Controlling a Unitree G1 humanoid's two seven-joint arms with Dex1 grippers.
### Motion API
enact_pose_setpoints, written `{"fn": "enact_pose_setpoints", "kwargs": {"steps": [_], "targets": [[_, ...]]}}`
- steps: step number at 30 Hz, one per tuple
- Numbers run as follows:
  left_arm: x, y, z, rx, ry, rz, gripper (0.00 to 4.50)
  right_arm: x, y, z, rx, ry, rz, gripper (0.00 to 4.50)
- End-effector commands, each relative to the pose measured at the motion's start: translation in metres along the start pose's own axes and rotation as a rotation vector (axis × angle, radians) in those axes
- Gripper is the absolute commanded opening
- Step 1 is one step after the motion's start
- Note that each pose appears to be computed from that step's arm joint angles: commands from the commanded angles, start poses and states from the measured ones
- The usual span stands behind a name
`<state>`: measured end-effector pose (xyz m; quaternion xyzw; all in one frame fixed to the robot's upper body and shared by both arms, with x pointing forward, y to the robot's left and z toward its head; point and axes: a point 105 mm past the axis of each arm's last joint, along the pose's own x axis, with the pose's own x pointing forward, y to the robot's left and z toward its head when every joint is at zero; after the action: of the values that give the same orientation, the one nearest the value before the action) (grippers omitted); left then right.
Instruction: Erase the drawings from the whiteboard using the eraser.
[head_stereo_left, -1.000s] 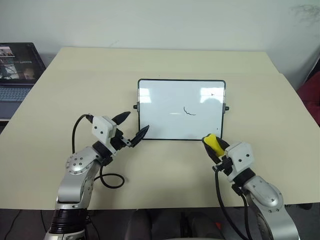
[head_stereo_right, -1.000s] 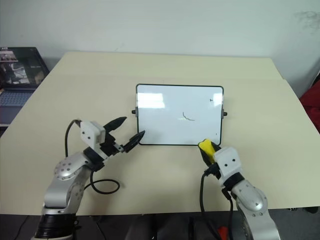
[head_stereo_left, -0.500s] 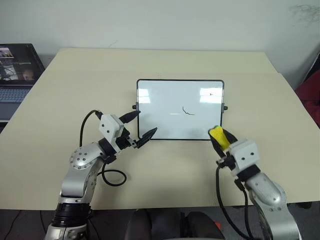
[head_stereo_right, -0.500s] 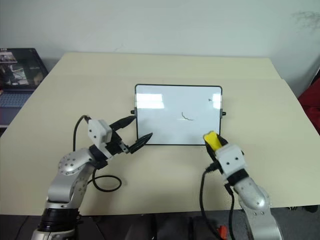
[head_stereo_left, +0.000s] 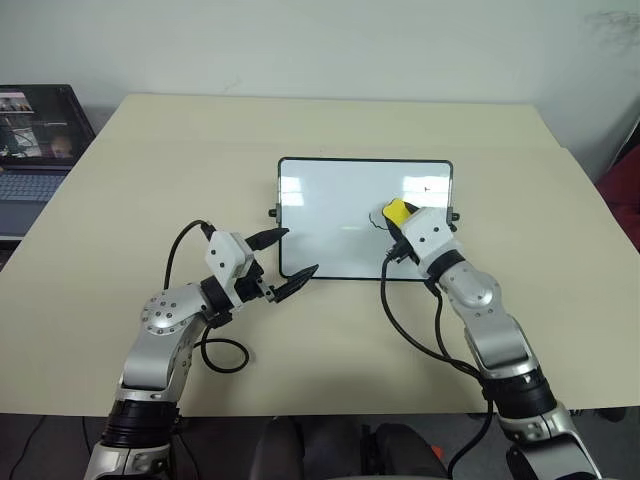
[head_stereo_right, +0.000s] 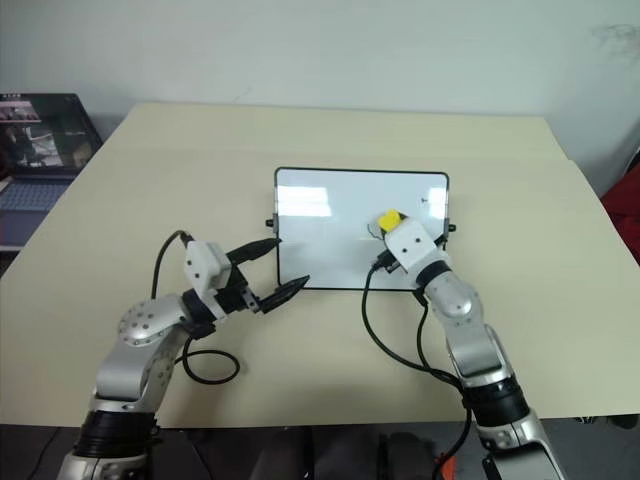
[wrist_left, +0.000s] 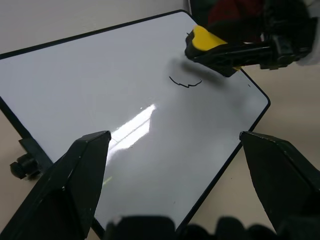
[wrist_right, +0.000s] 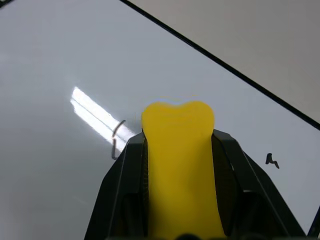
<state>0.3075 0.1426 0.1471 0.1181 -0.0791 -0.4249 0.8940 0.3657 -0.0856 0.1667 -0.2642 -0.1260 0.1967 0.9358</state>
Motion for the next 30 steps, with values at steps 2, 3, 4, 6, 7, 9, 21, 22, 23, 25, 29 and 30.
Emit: {"fn": "enact_pose_setpoints", "kwargs": {"steps": [2, 3, 4, 6, 7, 9, 21, 22, 23, 25, 29, 30], "targets": [[0.003, 0.001, 0.012, 0.054, -0.03, -0.02, 4.5, 0.013, -0.002, 0.017, -0.026, -0.088, -0.024, 1.32], [0.003, 0.0, 0.012, 0.054, -0.03, -0.021, 4.5, 0.015, -0.001, 0.017, -0.025, -0.093, -0.022, 1.32], [0.003, 0.0, 0.012, 0.055, -0.029, -0.023, 4.5, 0.017, 0.003, 0.016, -0.02, -0.096, -0.011, 1.32], [0.003, 0.0, 0.012, 0.055, -0.026, -0.027, 4.5, 0.022, 0.017, 0.007, 0.011, -0.078, 0.025, 1.32], [0.002, 0.0, 0.012, 0.056, -0.025, -0.029, 4.5, 0.023, 0.026, 0.0, 0.026, -0.055, 0.051, 1.32], [0.002, 0.0, 0.012, 0.057, -0.025, -0.03, 4.5, 0.022, 0.039, -0.011, 0.046, -0.026, 0.085, 1.32], [-0.001, 0.002, 0.012, 0.058, -0.012, -0.029, 4.5, 0.018, 0.058, -0.002, 0.146, -0.035, 0.152, 1.32], [-0.001, 0.002, 0.012, 0.057, -0.012, -0.029, 4.5, 0.019, 0.048, 0.015, 0.141, -0.093, 0.131, 1.32], [-0.001, 0.002, 0.012, 0.057, -0.012, -0.028, 4.5, 0.02, 0.038, 0.029, 0.131, -0.136, 0.107, 1.32], [-0.001, 0.002, 0.012, 0.056, -0.012, -0.028, 4.5, 0.021, 0.021, 0.045, 0.102, -0.183, 0.06, 1.32], [0.0, 0.0, 0.011, 0.052, -0.011, -0.036, 4.5, 0.036, -0.008, 0.037, 0.006, -0.124, -0.014, 1.32], [0.001, 0.0, 0.011, 0.051, -0.011, -0.038, 4.5, 0.041, -0.013, 0.032, -0.013, -0.101, -0.024, 1.32]]}}
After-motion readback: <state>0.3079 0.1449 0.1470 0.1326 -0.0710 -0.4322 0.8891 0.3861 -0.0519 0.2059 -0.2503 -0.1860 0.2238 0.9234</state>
